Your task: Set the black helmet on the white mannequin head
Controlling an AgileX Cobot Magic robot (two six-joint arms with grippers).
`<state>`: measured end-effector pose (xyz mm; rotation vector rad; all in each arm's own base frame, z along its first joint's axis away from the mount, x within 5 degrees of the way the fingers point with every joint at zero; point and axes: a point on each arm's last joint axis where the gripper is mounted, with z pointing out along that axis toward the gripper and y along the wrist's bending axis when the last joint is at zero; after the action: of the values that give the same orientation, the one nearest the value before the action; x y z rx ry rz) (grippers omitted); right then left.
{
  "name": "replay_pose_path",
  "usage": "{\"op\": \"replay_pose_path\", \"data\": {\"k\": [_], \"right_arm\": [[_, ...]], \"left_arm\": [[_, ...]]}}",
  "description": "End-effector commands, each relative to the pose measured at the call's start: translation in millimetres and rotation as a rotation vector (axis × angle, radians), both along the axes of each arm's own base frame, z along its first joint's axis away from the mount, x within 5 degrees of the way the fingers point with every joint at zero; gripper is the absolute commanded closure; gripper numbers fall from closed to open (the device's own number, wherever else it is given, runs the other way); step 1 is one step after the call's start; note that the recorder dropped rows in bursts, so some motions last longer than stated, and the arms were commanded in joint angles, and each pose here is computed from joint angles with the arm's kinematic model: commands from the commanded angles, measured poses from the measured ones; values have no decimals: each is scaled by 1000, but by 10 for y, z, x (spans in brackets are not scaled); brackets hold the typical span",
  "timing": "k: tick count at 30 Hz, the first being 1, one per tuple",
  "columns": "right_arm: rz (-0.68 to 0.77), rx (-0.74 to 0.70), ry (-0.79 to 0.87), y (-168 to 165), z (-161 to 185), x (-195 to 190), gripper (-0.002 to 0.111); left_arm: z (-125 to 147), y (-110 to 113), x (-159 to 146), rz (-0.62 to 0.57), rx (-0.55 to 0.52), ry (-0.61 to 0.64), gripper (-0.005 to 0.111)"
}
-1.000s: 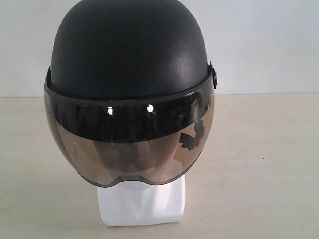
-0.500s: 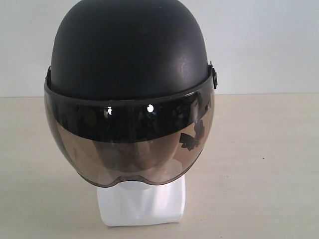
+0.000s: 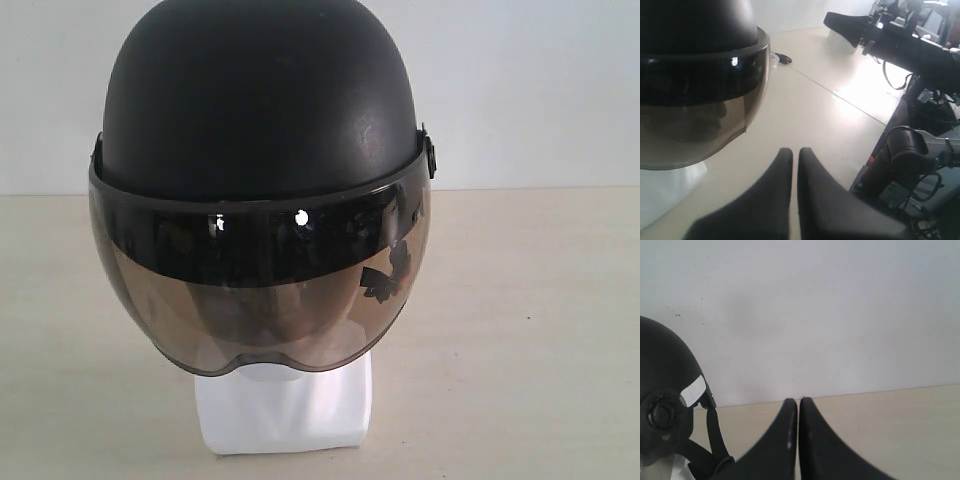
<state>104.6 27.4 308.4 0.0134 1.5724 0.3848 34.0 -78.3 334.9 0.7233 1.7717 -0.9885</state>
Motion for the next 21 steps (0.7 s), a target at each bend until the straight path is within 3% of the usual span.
{"op": "replay_pose_path", "data": {"k": [1,10,13,15,18,21], "right_arm": [[-9,-1,-2,-10,-3,-3,107],[-9,-1,-2,-10,-3,-3,107],[-9,-1,-2,-10,-3,-3,107],[-9,-1,-2,-10,-3,-3,107],[-9,-1,-2,-10,-3,-3,107],[3,-1,-1,0,-5,-6,107]], "left_arm": [[50,19,-32,3,65,-48,102],[107,60,-348,11,123,-196,102],[57,130,-442,88,211,-287,102],[24,230,-456,229,266,-350,102],[31,479,-366,595,244,-441,102],[-66,695,-270,874,245,-534,102]]}}
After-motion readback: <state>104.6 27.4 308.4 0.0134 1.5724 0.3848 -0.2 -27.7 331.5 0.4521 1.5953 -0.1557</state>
